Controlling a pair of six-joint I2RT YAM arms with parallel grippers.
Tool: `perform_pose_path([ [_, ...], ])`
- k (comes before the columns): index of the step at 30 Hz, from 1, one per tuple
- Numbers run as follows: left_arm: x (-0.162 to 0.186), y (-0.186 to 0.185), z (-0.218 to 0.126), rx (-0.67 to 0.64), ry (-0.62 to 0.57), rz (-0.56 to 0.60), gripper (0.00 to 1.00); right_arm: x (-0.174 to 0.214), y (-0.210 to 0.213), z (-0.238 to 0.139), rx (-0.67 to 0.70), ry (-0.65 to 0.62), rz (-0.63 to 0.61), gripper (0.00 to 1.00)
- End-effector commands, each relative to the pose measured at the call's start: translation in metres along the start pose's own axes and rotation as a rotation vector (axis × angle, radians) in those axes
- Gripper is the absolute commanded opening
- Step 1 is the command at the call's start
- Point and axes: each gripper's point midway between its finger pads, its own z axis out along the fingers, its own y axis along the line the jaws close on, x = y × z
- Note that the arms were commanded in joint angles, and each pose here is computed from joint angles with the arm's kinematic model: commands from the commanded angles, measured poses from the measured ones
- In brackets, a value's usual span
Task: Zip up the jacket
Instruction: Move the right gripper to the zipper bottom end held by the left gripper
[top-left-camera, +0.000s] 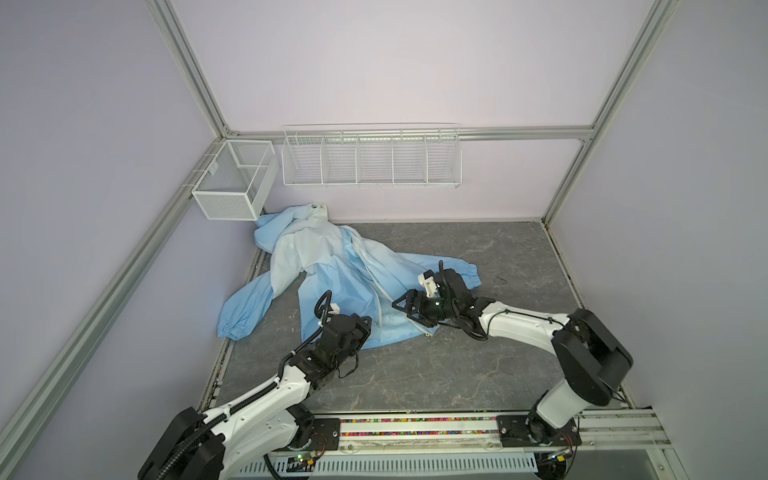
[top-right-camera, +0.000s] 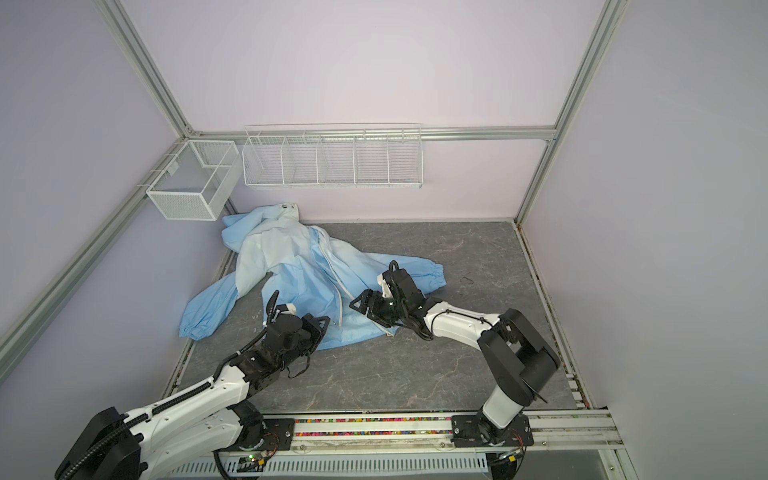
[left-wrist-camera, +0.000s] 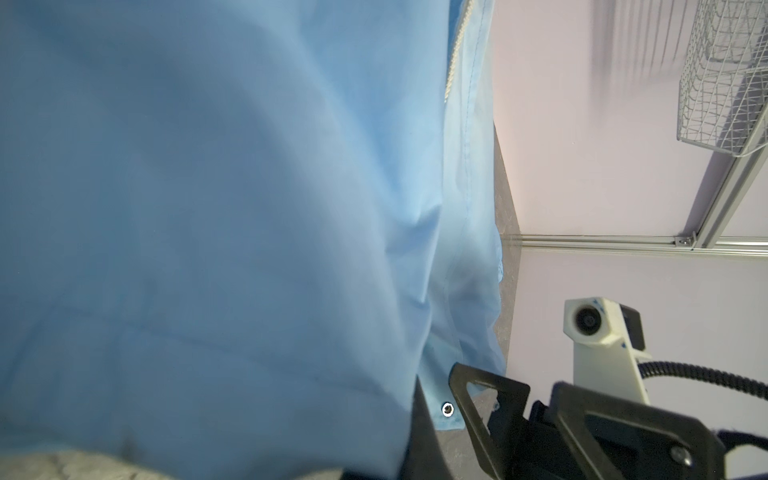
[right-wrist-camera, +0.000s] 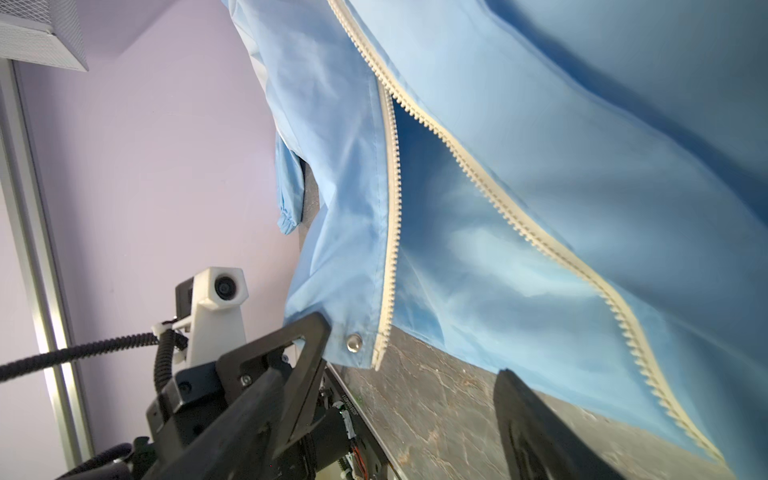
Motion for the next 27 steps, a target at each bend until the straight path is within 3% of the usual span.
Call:
perform_pose_path([
  [1,-0.003,0.011,-0.007,-0.011,-0.017,-0.035,0.0,-0.005,0.037,0.015,-0.144,0.006,0.045,0.76],
  [15,-0.001,0.003,-0.014,0.048,-0.004,-0.054,0.0,0.014,0.027,0.056,-0.188,0.054,0.116,0.66],
  [23,-0.001,0.002,-0.016,0.057,0.002,-0.068,0.0,0.02,0.025,0.067,-0.244,0.059,0.158,0.51],
  [27,-0.002,0.003,-0.019,0.058,-0.002,-0.07,0.0,0.021,0.024,0.066,-0.237,0.059,0.156,0.55],
])
